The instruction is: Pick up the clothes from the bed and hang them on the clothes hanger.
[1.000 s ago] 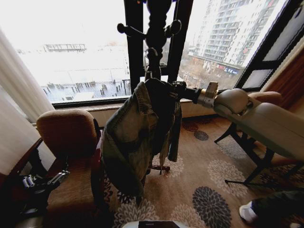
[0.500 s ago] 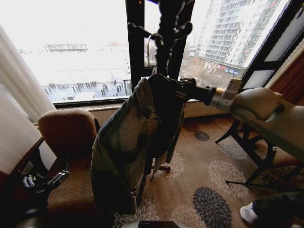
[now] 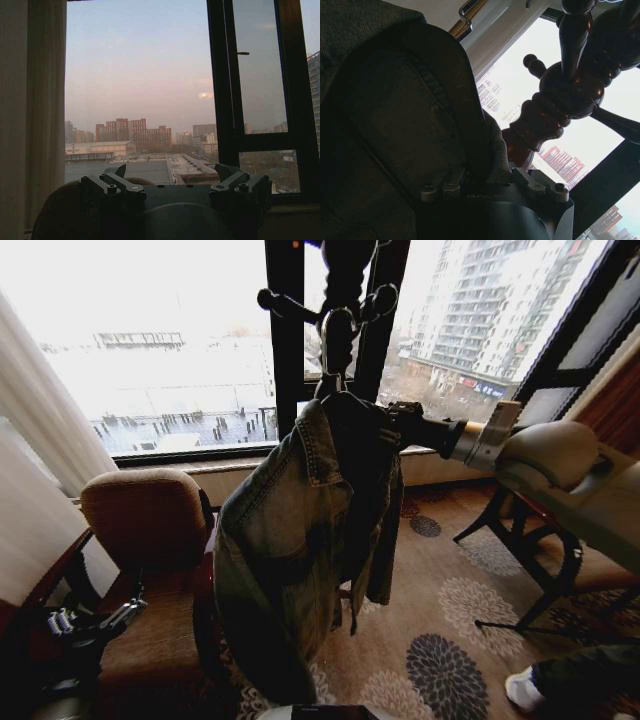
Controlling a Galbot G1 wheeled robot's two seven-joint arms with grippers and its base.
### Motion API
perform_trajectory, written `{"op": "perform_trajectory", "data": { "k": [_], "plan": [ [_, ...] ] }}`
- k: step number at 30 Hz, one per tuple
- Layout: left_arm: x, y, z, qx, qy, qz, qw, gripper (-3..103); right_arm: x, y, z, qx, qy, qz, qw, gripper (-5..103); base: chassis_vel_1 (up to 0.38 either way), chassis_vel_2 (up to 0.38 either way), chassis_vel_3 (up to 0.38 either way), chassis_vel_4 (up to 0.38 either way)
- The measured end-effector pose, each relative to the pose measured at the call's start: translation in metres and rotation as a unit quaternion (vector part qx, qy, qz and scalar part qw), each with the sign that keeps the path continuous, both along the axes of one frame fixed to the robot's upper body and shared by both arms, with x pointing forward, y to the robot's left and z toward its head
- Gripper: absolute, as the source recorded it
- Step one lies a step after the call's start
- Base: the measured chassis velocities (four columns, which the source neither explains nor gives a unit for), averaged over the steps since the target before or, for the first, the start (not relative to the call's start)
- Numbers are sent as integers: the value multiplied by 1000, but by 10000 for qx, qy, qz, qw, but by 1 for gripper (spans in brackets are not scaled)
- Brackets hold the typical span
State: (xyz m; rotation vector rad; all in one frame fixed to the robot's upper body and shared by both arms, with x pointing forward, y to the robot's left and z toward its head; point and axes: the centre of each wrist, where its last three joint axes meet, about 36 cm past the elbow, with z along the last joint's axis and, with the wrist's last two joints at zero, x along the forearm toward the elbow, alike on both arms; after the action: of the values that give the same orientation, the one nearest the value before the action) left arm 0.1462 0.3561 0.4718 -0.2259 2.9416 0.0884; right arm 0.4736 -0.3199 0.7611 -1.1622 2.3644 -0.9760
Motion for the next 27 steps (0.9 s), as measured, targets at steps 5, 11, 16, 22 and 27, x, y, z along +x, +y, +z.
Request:
{"op": "perform_trajectory", "data": {
  "k": [5,11,16,22,27],
  "plan": [
    [0,0,0,0,0,1,10000,100,11,1,6,-39,-21,57,10000,28,0,0,0,0],
    [0,0,0,0,0,0,10000,100,22,8,14,-79,-41,163,9998,28,0,0,0,0],
    [0,0,0,0,0,0,10000,100,29,10,20,-81,-79,197,9997,28,0,0,0,0],
    [0,0,0,0,1,0,10000,100,32,12,29,-68,-146,220,9996,28,0,0,0,0],
    [0,0,0,0,0,0,10000,100,28,10,35,-72,-189,227,9995,28,0,0,0,0]
  ]
}}
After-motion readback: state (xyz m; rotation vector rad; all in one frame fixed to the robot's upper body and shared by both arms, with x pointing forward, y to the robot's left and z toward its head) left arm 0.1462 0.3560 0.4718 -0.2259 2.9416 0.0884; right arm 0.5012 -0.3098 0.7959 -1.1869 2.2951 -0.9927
